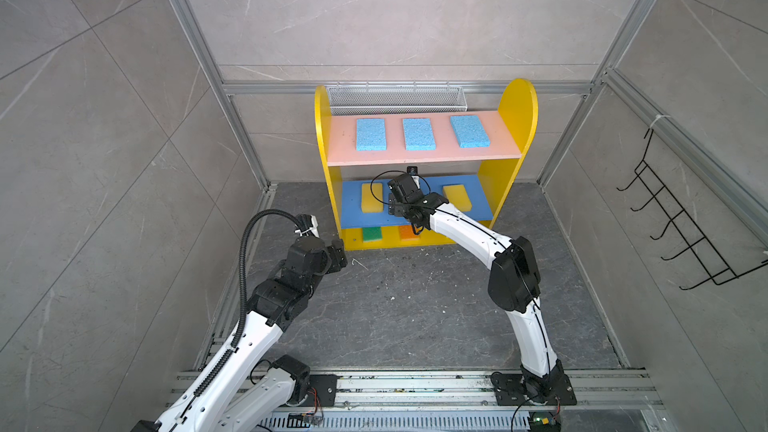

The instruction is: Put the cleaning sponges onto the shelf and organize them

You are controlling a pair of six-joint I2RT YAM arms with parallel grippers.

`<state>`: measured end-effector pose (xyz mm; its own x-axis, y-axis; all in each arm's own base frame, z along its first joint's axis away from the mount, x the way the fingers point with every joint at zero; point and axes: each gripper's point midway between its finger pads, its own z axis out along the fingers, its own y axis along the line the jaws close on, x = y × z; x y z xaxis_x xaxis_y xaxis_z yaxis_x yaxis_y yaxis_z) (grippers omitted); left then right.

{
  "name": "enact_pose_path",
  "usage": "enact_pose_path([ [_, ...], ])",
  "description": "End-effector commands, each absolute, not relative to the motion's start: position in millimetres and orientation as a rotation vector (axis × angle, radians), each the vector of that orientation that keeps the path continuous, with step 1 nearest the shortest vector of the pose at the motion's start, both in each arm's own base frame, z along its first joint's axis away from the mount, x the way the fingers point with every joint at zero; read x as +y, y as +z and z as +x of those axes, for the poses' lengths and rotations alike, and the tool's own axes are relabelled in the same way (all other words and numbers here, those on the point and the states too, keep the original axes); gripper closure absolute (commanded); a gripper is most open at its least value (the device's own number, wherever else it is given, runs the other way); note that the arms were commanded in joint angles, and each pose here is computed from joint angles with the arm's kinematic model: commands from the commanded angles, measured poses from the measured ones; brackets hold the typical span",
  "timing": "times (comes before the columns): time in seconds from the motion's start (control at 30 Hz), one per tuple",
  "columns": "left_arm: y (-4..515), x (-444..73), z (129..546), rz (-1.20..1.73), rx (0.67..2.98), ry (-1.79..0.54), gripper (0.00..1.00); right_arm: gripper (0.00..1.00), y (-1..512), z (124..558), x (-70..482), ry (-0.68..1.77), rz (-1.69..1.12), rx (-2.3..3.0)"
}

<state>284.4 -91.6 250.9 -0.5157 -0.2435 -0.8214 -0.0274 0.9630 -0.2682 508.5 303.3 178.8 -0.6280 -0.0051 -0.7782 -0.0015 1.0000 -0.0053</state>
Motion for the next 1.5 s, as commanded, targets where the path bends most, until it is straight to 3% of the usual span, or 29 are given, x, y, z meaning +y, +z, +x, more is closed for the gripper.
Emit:
enact_pose_path([
  [0.0, 263, -94, 289, -0.181, 2.065, -0.292, 0.21, 0.07, 168, 513, 308, 0.001, -0.055, 2.275],
  [0.43, 263, -94, 288, -0.208, 2.071, -0.307, 0.21, 0.29, 163, 513, 302, -0.024, -0.114, 2.286],
  [1.07, 266, -94, 283, -0.239, 2.071, -0.35, 0.21, 0.3, 164, 487, 296, 0.031, -0.249, 2.268],
  [1.47, 267, -93, 281, -0.239, 2.079, -0.343, 0.22, 0.3, 158, 498, 293, 0.065, -0.231, 2.275],
])
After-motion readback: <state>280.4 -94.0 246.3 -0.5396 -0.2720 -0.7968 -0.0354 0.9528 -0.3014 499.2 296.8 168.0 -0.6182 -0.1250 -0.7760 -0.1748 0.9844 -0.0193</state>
